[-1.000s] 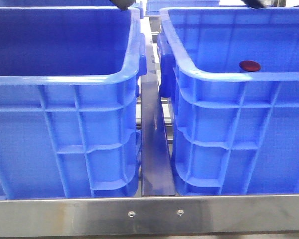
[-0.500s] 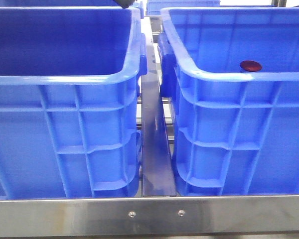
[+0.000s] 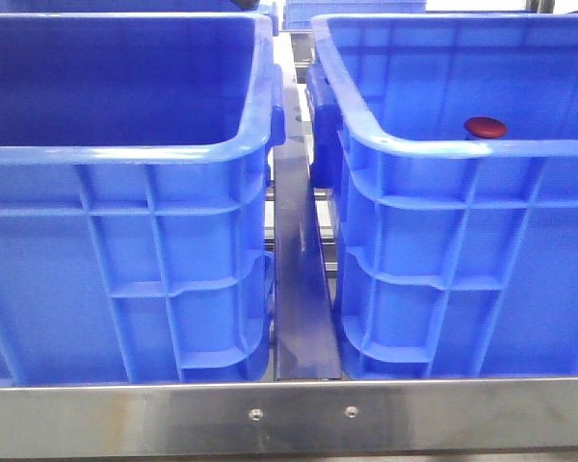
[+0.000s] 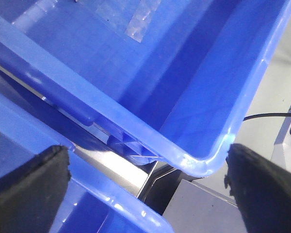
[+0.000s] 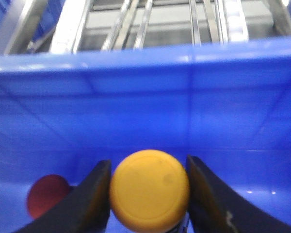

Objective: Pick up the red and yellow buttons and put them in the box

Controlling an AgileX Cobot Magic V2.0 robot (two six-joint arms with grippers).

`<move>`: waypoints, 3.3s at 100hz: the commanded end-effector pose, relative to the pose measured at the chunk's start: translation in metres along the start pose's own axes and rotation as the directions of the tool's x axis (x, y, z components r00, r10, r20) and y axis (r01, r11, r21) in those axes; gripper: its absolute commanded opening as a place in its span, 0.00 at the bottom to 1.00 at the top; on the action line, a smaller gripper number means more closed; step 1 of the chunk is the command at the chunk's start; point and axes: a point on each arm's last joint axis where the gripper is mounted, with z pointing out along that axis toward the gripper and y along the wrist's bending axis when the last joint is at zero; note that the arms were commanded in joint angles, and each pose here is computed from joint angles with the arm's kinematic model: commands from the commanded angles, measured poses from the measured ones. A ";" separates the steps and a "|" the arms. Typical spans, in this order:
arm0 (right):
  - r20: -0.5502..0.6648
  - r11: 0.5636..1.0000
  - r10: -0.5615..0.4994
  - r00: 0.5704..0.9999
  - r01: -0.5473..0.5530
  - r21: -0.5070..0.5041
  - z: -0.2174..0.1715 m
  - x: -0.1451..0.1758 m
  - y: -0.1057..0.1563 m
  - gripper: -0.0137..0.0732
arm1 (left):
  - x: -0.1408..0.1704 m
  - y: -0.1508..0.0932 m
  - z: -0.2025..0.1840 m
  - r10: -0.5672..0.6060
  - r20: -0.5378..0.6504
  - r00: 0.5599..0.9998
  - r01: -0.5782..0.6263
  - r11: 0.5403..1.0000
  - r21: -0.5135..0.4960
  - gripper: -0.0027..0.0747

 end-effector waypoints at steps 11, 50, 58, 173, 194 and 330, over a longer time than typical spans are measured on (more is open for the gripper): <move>0.049 1.000 0.009 0.999 -0.010 0.028 0.017 -0.019 -0.006 0.33 | -0.010 -0.011 -0.020 0.007 0.111 0.994 -0.009 1.000 0.017 0.83; -0.037 0.999 0.039 0.999 -0.037 0.032 0.062 -0.001 -0.018 0.33 | -0.011 -0.011 -0.020 0.007 0.113 0.994 -0.009 1.000 0.016 0.83; -0.050 0.999 0.042 0.998 -0.040 0.032 0.066 0.003 -0.019 0.33 | -0.011 -0.011 -0.020 0.007 0.113 0.994 -0.009 1.000 0.016 0.83; 0.031 0.993 -0.062 0.998 0.064 -0.100 0.005 -0.026 0.008 0.64 | -0.010 0.000 -0.021 -0.002 0.111 0.994 0.010 0.997 -0.076 0.65; 0.065 0.992 -0.071 0.995 0.077 -0.096 -0.036 -0.018 0.017 0.18 | -0.008 0.030 -0.032 -0.103 0.151 0.983 0.123 0.983 -0.134 0.16; 0.314 0.962 -0.150 0.938 0.212 -0.174 -0.188 0.032 0.066 0.04 | 0.134 0.078 -0.140 -0.197 0.478 0.856 0.488 0.615 -0.619 0.01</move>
